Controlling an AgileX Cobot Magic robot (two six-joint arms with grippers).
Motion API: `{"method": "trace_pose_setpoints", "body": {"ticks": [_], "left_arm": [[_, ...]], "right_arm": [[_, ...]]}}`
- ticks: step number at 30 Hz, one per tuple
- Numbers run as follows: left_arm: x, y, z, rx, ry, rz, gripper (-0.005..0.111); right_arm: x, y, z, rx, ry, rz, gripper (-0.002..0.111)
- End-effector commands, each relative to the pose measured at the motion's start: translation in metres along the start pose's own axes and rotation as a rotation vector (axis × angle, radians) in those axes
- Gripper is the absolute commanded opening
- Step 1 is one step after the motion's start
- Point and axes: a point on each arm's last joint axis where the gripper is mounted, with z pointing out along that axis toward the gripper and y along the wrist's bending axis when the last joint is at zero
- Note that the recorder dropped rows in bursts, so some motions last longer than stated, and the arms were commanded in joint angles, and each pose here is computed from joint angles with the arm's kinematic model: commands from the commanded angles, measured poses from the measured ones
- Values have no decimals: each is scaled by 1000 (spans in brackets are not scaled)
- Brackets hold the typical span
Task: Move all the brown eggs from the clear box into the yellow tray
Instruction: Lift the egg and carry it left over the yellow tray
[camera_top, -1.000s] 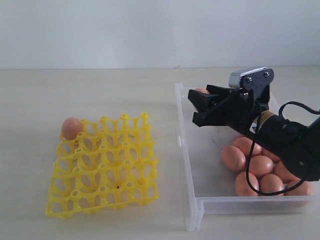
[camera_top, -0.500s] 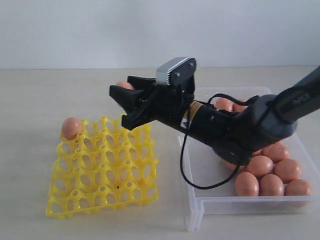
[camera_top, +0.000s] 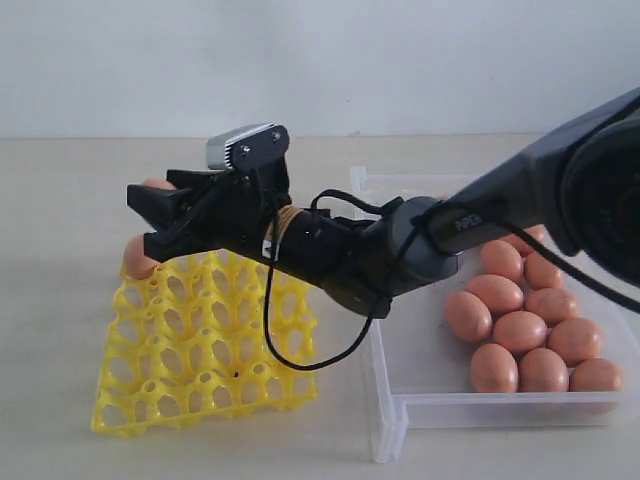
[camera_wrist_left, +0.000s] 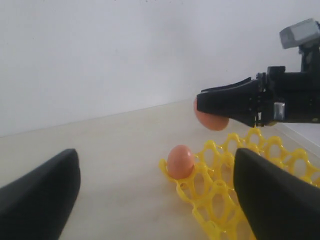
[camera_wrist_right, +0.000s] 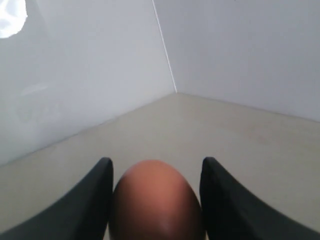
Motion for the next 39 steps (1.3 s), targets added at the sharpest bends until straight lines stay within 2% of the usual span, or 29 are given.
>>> {"method": "trace_pose_setpoints", "body": {"ticks": [1, 13, 22, 30, 39], "left_arm": [[1, -1, 0, 7, -1, -14, 78], [1, -1, 0, 7, -1, -14, 78], [1, -1, 0, 7, -1, -14, 78], [1, -1, 0, 7, -1, -14, 78], [1, -1, 0, 7, -1, -14, 78]], "right_arm": [[10, -9, 10, 109, 112, 42, 0], [13, -13, 11, 151, 167, 85, 0], [20, -20, 11, 238, 217, 156, 0], [5, -15, 28, 234, 238, 163, 0], [28, -17, 31, 272, 322, 179, 0]]}}
